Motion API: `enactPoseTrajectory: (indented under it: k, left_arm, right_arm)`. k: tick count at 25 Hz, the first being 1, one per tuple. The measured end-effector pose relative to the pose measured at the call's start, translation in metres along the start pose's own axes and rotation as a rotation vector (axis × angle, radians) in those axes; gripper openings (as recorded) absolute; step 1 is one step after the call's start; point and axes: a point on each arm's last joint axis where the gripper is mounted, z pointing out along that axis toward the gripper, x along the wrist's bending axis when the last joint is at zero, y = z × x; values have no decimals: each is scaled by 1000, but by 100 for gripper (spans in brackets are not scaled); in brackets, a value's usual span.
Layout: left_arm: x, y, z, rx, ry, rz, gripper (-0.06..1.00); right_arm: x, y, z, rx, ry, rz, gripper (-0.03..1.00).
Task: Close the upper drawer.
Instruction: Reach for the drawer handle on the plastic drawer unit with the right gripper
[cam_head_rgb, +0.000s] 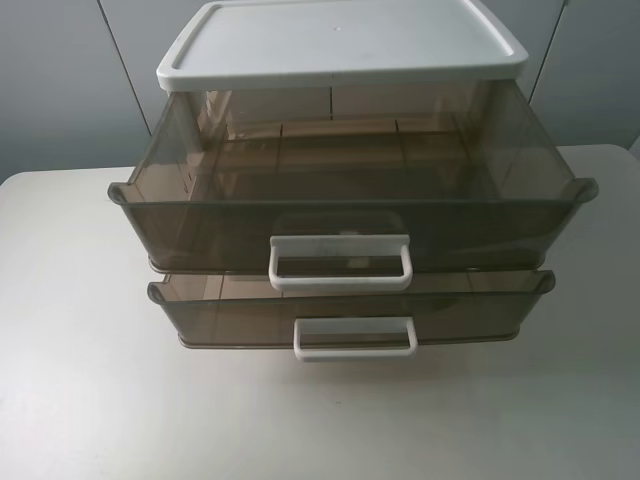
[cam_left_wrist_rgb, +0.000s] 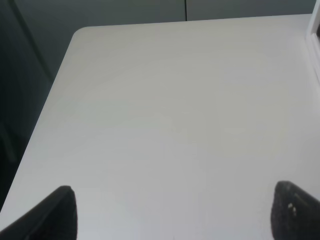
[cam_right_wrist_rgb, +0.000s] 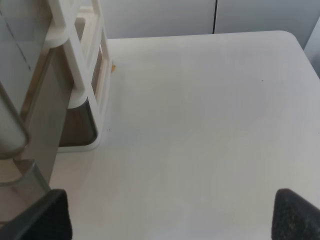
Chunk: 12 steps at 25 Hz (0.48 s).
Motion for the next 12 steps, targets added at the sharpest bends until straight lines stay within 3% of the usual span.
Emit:
enactPoseTrajectory:
  k: [12]
  left_arm:
    - [0, 0, 0, 0, 0, 0, 74]
  right_arm:
    - [0, 0, 0, -4, -4, -2, 61]
